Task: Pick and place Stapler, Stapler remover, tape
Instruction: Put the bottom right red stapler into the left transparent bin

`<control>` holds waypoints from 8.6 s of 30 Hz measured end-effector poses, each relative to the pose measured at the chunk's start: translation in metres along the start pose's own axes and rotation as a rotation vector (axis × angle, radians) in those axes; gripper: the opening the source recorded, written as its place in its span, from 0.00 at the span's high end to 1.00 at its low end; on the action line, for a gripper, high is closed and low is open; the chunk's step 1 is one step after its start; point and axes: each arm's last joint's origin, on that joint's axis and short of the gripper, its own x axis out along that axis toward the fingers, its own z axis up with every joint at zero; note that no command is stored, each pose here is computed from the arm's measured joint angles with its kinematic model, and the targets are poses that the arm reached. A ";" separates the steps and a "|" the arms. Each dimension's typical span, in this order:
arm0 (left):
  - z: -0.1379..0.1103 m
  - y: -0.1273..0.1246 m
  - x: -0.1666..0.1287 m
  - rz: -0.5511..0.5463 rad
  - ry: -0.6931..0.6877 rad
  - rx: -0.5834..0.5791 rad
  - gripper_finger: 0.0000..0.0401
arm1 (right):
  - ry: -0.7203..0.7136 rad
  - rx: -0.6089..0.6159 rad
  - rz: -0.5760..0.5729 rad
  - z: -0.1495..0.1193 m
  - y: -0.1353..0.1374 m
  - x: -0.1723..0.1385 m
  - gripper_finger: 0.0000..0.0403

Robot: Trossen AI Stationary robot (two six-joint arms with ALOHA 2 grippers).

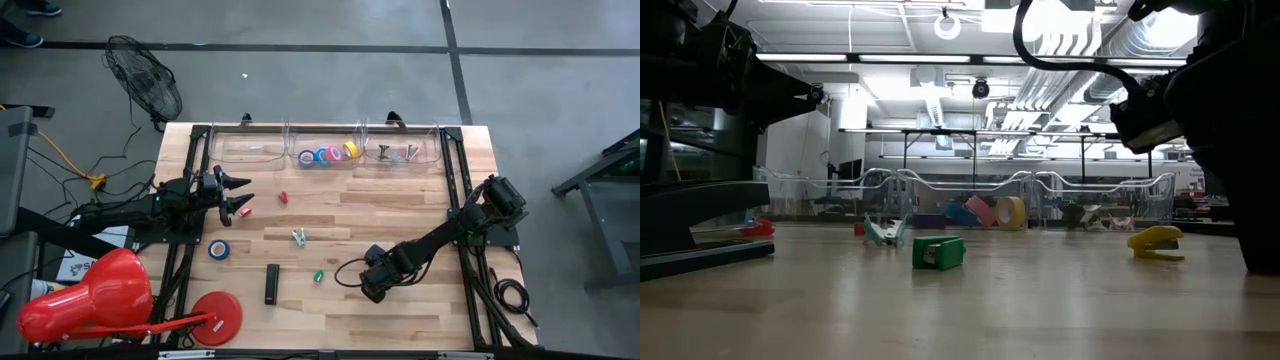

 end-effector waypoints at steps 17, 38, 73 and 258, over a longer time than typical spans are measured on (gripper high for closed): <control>0.000 0.000 0.000 0.000 -0.001 0.000 0.43 | 0.034 -0.102 0.020 0.000 0.001 0.000 0.72; 0.000 0.000 0.000 0.000 0.000 0.000 0.43 | 0.062 -0.156 0.022 -0.001 0.000 0.000 0.52; 0.000 0.000 0.000 0.000 0.000 0.000 0.43 | 0.049 -0.235 -0.039 -0.003 -0.005 0.000 0.52; 0.124 -0.056 0.170 -0.105 0.058 -0.269 0.88 | -1.274 -0.463 0.929 0.221 -0.108 -0.182 0.53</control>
